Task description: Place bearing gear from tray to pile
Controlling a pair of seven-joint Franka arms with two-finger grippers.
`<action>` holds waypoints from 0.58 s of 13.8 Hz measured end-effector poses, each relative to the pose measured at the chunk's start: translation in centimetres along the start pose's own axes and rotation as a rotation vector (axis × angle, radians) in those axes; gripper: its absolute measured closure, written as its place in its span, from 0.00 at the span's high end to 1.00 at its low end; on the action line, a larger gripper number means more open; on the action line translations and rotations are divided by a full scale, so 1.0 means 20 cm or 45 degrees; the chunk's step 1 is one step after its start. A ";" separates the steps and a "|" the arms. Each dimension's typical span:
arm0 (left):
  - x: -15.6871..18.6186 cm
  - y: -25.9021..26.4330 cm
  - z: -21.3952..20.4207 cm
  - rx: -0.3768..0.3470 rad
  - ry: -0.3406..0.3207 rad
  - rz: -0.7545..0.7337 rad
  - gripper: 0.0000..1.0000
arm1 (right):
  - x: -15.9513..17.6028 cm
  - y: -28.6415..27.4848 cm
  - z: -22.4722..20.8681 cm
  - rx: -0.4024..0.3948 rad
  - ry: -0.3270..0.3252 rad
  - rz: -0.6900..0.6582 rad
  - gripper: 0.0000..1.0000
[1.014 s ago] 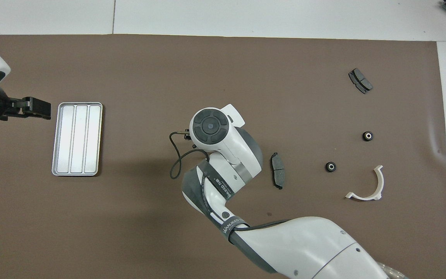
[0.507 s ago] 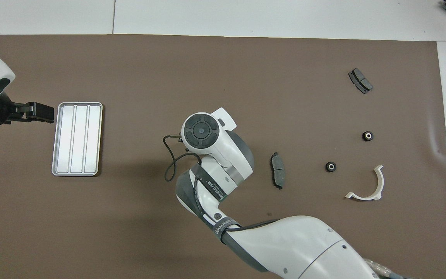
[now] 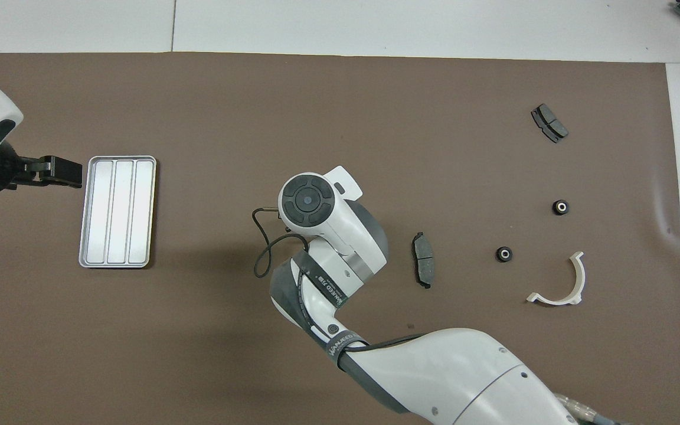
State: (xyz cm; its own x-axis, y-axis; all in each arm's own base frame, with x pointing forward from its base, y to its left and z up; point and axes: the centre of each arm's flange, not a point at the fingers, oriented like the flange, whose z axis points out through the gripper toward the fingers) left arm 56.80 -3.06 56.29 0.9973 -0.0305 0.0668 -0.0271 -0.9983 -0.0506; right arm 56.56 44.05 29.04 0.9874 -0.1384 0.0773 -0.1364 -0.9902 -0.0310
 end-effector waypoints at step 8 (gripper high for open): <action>0.00 0.01 -0.01 0.000 0.004 0.004 1.00 | 0.49 0.82 -0.29 -0.019 0.070 0.033 0.24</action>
State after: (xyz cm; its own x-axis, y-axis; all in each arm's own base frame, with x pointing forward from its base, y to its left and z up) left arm 56.72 -3.25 56.44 0.9970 -0.0339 0.0695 -0.0304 -0.9983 -0.0505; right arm 63.55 26.34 35.12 0.9776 -0.1648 0.1311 -0.1638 -0.9863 -0.0189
